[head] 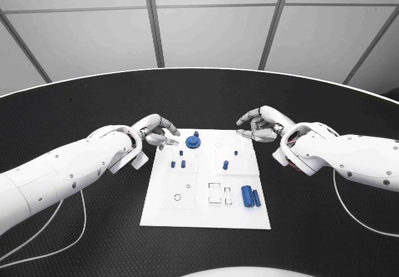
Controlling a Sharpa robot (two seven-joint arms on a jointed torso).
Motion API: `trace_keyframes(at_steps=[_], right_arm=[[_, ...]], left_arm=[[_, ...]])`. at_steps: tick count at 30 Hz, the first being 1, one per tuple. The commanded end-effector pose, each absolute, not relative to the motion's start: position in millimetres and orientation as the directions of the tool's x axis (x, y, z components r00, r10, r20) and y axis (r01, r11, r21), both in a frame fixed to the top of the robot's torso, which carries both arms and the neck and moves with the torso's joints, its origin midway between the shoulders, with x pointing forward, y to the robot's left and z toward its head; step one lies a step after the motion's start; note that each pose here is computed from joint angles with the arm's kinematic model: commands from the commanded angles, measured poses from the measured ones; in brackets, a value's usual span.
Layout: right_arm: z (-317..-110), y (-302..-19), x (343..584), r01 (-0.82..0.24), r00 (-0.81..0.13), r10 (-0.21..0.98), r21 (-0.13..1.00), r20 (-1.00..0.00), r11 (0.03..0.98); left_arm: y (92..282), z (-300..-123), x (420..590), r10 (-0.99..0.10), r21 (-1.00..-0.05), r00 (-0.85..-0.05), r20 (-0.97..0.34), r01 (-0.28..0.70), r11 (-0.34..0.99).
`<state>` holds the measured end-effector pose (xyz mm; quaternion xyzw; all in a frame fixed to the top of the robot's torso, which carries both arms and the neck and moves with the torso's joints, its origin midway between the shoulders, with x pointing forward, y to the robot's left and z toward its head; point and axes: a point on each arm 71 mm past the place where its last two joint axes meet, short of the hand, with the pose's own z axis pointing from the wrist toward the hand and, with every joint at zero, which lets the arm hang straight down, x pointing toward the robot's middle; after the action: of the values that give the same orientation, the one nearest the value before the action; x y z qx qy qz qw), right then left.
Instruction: Assemble the parts on the task board
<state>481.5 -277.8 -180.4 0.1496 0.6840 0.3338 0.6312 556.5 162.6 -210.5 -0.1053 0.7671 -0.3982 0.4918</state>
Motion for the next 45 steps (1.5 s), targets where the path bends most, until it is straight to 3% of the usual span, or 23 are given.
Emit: trace_keyframes(at_steps=[1,5,12,18,23,45], right_arm=[[-180.9,-279.9,482.7,-0.212,-0.156,0.624,0.643,-0.765,0.736],[-182.7,-283.8,485.0,-0.208,-0.164,0.600,0.622,-0.783,0.755],[-188.3,-281.5,484.6,-0.292,-0.209,0.370,0.419,-0.905,0.860],[-193.7,-272.7,483.4,-0.362,-0.213,0.145,0.216,-0.966,0.907],[-201.3,-265.4,481.5,-0.387,-0.197,0.041,0.116,-0.980,0.915],[-212.6,-238.5,491.4,-0.419,-0.184,-0.045,0.037,-0.982,0.907]], left_arm=[[180.1,-197.6,559.9,-0.663,-0.799,-0.482,-0.573,0.149,0.583],[197.0,-187.6,558.4,-0.748,-0.864,-0.467,-0.472,0.079,0.496],[216.6,-179.8,543.6,-0.852,-0.958,-0.476,-0.218,-0.064,0.281],[220.9,-175.6,528.5,-0.876,-0.983,-0.482,-0.008,-0.157,0.096],[219.3,-172.7,519.8,-0.865,-0.981,-0.491,0.100,-0.196,-0.002],[209.3,-169.4,508.9,-0.830,-0.974,-0.531,0.171,-0.220,-0.060]])
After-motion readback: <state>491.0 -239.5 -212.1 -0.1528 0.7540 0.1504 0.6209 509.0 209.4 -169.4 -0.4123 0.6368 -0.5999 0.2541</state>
